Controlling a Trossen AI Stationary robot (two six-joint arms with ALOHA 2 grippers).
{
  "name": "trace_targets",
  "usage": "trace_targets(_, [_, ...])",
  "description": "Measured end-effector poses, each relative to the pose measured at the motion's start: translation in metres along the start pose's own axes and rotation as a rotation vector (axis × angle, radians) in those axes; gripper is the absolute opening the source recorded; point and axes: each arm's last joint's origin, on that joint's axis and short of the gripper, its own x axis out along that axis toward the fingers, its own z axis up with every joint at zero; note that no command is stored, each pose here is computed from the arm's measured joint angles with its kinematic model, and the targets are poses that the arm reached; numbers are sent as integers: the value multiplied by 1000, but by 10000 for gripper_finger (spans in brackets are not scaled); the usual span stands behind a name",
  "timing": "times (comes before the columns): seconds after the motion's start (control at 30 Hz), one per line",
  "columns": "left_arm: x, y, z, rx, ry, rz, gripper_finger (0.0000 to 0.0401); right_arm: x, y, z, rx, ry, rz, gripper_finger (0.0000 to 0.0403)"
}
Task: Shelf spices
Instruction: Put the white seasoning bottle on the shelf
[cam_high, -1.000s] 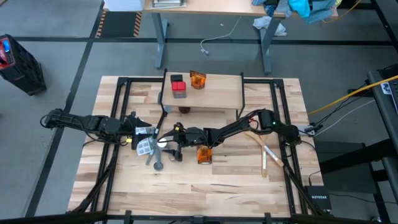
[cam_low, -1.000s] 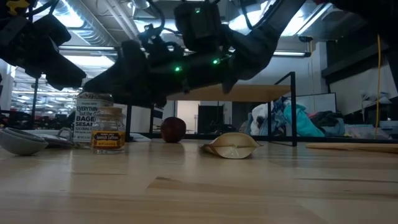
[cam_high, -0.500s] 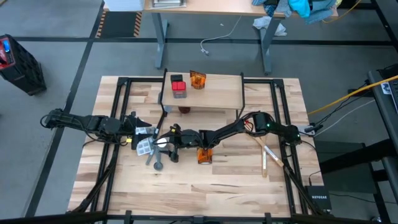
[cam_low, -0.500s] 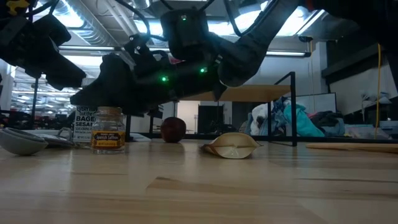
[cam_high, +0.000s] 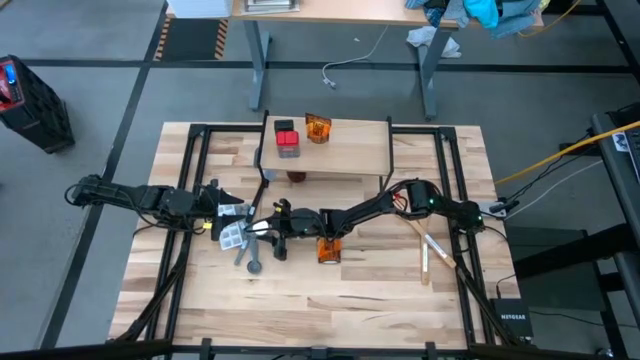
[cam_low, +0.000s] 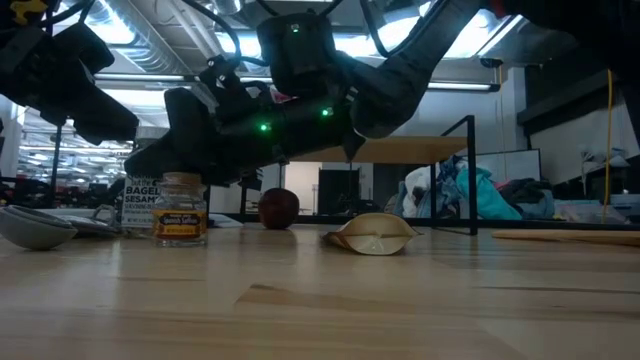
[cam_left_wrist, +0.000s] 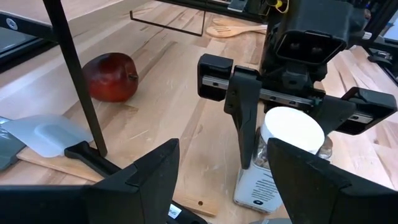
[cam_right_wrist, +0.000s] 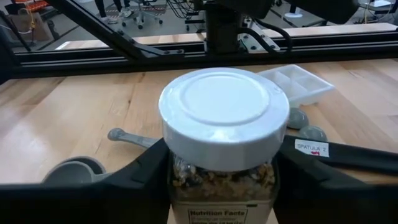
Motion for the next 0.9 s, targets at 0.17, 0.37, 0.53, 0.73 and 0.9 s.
trace_targets(0.17, [0,0,0,0,0,0,235,0,0,0,-2,2,16,202])
trace_targets(0.37, [0,0,0,0,0,0,235,-2,0,5,-2,23,3,202])
trace_targets(0.53, [0,0,0,0,0,0,235,-14,3,27,-64,82,-44,202])
trace_targets(0.73, [0,0,0,0,-1,0,235,-34,8,65,-190,99,-147,202])
trace_targets(0.9, [0,0,0,0,-1,0,235,-47,5,83,-248,139,-181,202])
